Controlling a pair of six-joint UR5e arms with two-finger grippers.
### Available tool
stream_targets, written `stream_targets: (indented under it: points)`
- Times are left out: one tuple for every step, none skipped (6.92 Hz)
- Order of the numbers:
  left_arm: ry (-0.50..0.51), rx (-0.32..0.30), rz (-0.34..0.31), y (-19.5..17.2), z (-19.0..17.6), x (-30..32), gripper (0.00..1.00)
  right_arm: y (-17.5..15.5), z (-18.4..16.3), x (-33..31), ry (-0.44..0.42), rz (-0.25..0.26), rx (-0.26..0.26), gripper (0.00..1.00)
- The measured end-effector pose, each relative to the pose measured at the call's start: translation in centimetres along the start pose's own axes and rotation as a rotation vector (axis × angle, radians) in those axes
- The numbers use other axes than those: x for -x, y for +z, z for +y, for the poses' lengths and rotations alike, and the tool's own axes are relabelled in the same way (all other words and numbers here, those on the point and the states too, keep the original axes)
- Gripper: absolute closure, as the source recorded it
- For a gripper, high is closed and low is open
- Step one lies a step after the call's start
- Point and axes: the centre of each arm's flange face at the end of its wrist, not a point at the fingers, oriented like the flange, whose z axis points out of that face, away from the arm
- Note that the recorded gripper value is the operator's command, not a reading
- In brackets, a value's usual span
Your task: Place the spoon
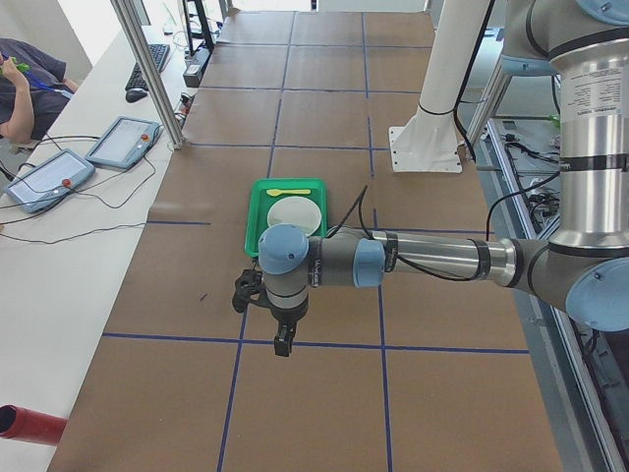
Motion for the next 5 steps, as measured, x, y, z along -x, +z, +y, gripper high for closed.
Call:
stream_targets:
  points:
    - [-0.010,0.004,0.003,0.24,0.57,0.23,0.00,-0.01,-0.01,0.01,0.000,0.000,0.000,0.00]
    - [-0.016,0.001,0.004,0.13,0.63,0.32,0.00,-0.01,-0.01,0.01,0.000,0.000,-0.001,0.00]
    - [-0.018,-0.005,0.002,-0.15,0.48,0.42,0.00,0.01,0.01,-0.01,0.000,0.000,0.000,0.00]
    - [-0.018,-0.010,0.000,-0.37,0.31,0.49,0.00,0.02,0.03,-0.02,0.000,0.000,0.000,0.00]
    - [-0.019,-0.011,0.000,-0.39,0.25,0.56,0.00,0.03,0.04,-0.02,0.000,-0.001,0.001,0.00]
